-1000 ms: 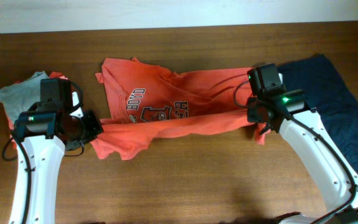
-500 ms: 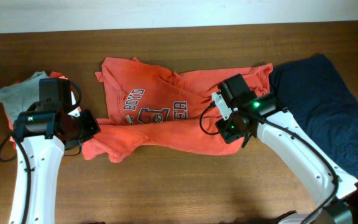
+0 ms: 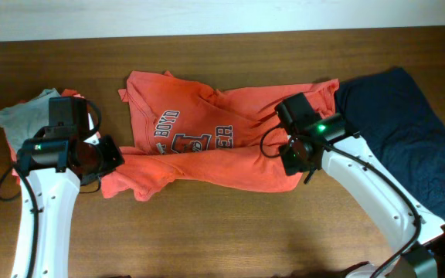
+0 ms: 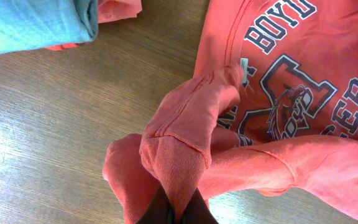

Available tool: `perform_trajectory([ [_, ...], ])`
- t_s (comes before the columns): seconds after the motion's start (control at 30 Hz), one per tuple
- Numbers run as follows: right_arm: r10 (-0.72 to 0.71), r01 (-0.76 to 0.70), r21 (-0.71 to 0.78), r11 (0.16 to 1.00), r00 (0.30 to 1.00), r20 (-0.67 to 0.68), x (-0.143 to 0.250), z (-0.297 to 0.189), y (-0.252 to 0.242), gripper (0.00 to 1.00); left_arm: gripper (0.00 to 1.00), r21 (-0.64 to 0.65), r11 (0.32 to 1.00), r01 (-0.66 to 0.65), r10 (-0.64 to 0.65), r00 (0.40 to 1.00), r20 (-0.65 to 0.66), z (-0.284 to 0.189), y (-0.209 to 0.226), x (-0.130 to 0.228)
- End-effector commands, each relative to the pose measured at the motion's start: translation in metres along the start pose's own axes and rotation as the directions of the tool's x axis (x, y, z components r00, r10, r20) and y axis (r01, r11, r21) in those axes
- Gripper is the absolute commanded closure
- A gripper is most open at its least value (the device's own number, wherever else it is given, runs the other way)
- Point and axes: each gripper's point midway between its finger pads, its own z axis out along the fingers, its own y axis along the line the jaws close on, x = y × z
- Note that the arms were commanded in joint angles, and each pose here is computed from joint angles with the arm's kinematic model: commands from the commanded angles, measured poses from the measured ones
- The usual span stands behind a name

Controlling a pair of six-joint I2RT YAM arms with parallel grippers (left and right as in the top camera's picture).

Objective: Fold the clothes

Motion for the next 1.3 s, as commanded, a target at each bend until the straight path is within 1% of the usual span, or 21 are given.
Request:
perform_trajectory([
  [0.0, 0.264, -0.261, 0.072, 0.963, 0.964, -0.035, 0.014, 0.027, -0.022, 0.46, 0.99, -0.014, 1.0, -0.009, 0.01, 1.0, 0.021, -0.003, 0.004, -0.004],
  [0.07, 0.334, -0.33, 0.064, 0.942, 0.941, -0.056, 0.02, 0.041, -0.026, 0.46, 0.99, -0.014, 1.0, -0.009, 0.01, 1.0, 0.021, -0.003, 0.004, -0.004],
  [0.13, 0.373, -0.372, 0.02, 0.928, 0.925, -0.08, 0.024, 0.054, -0.026, 0.47, 0.99, -0.014, 1.0, -0.009, 0.01, 1.0, 0.021, -0.003, 0.004, -0.004],
  [0.17, 0.392, -0.394, -0.003, 0.919, 0.916, -0.089, 0.024, 0.061, -0.026, 0.5, 0.99, -0.014, 1.0, -0.009, 0.01, 1.0, 0.021, -0.003, 0.004, -0.004],
  [0.23, 0.422, -0.426, -0.021, 0.904, 0.901, -0.103, 0.026, 0.07, -0.03, 0.5, 0.99, -0.014, 1.0, -0.009, 0.01, 1.0, 0.021, -0.003, 0.004, -0.004],
  [0.4, 0.482, -0.485, -0.006, 0.874, 0.87, -0.106, 0.03, 0.083, -0.05, 0.5, 0.98, -0.014, 1.0, -0.009, 0.01, 1.0, 0.021, -0.003, 0.004, -0.004],
  [0.57, 0.498, -0.5, -0.001, 0.866, 0.861, -0.102, 0.034, 0.089, -0.061, 0.5, 0.98, -0.014, 1.0, -0.009, 0.01, 1.0, 0.021, -0.003, 0.004, -0.004],
  [0.73, 0.472, -0.476, -0.019, 0.879, 0.877, -0.094, 0.038, 0.099, -0.057, 0.5, 0.98, -0.014, 1.0, -0.009, 0.01, 1.0, 0.022, -0.003, 0.004, -0.005],
  [0.83, 0.431, -0.435, -0.097, 0.895, 0.9, -0.059, 0.029, 0.107, -0.047, 0.48, 0.98, -0.014, 1.0, -0.009, 0.01, 1.0, 0.022, -0.003, 0.004, -0.005],
  [0.87, 0.428, -0.431, -0.118, 0.895, 0.903, -0.048, 0.026, 0.108, -0.044, 0.45, 0.98, -0.014, 1.0, -0.009, 0.01, 1.0, 0.022, -0.003, 0.004, -0.005],
  [0.93, 0.422, -0.421, -0.157, 0.894, 0.906, -0.025, 0.02, 0.111, -0.04, 0.42, 0.98, -0.013, 1.0, -0.009, 0.01, 1.0, 0.022, -0.003, 0.004, -0.005],
  [1.03, 0.423, -0.411, -0.185, 0.892, 0.906, 0.024, 0.011, 0.114, -0.038, 0.41, 0.98, -0.013, 1.0, -0.009, 0.009, 1.0, 0.022, -0.003, 0.004, -0.004],
  [1.27, 0.433, -0.402, -0.215, 0.89, 0.892, 0.126, -0.012, 0.114, -0.041, 0.41, 0.98, -0.014, 1.0, -0.009, 0.009, 1.0, 0.021, -0.003, 0.004, -0.004],
])
